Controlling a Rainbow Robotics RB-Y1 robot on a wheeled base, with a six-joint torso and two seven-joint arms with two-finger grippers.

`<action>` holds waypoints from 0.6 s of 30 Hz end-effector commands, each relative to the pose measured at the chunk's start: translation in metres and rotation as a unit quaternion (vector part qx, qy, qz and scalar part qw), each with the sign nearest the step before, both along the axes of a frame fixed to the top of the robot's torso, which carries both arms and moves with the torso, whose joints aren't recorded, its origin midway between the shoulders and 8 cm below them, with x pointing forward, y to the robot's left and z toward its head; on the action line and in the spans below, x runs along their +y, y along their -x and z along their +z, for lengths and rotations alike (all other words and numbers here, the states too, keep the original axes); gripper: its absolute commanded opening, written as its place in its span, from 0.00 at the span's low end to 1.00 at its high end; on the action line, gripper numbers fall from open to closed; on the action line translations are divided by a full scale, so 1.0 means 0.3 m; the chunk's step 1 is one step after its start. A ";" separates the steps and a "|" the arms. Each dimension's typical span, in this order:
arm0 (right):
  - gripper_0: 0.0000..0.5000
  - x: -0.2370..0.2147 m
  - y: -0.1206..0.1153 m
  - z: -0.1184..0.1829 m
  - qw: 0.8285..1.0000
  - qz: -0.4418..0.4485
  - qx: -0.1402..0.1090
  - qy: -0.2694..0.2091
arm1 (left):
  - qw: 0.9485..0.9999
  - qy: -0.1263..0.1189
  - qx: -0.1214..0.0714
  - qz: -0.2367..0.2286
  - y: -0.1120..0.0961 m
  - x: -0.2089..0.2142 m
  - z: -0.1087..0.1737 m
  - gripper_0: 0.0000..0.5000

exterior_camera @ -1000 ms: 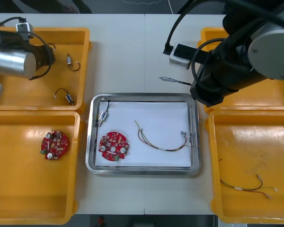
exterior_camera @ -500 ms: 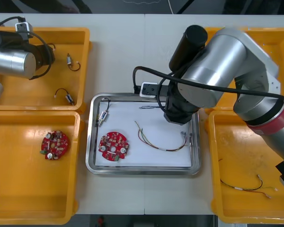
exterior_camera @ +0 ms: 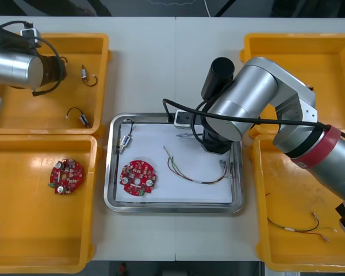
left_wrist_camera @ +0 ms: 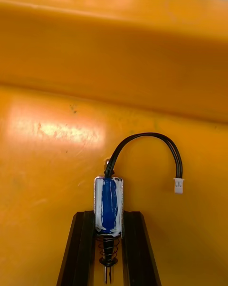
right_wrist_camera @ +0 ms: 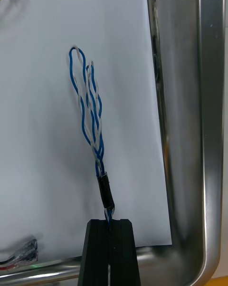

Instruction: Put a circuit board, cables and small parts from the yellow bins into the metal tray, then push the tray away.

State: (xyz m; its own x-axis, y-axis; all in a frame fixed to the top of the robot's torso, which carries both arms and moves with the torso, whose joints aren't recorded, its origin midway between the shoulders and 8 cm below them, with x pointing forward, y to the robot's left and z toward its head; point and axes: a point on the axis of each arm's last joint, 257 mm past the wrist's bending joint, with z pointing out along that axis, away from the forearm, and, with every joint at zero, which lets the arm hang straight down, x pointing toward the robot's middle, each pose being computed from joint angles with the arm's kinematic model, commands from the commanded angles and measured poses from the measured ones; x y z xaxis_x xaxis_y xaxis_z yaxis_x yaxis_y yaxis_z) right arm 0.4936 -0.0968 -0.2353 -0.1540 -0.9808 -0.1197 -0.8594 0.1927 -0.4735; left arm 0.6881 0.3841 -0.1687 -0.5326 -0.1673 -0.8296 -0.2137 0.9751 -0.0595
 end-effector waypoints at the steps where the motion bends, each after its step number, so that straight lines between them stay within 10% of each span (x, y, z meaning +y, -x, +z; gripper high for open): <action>1: 0.00 0.055 -0.028 0.026 0.999 0.038 -0.017 0.009 | 0.998 -0.061 0.021 -0.017 0.037 0.027 0.093 0.00; 4: 0.02 0.057 -0.022 0.020 0.999 0.039 -0.014 0.010 | 0.997 -0.064 0.042 -0.009 0.080 0.041 0.113 0.00; 8: 0.99 0.059 -0.015 0.016 0.999 0.035 -0.007 0.004 | 0.996 -0.061 0.066 -0.005 0.152 0.035 0.146 0.00; 18: 1.00 0.082 0.024 0.097 0.999 0.043 -0.015 -0.001 | 0.992 -0.068 0.105 -0.009 0.325 -0.010 0.173 0.00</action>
State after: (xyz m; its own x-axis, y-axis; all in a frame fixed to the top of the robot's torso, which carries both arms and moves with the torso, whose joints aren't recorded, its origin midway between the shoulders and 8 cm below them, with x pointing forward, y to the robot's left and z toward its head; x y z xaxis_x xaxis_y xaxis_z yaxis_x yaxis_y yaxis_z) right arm 0.4907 -0.0979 -0.2377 -0.1248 -0.9882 -0.0893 -0.8712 0.1522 -0.4668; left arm 0.6059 0.3621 -0.1371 -0.7012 -0.1300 -0.7010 -0.2199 0.9747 0.0392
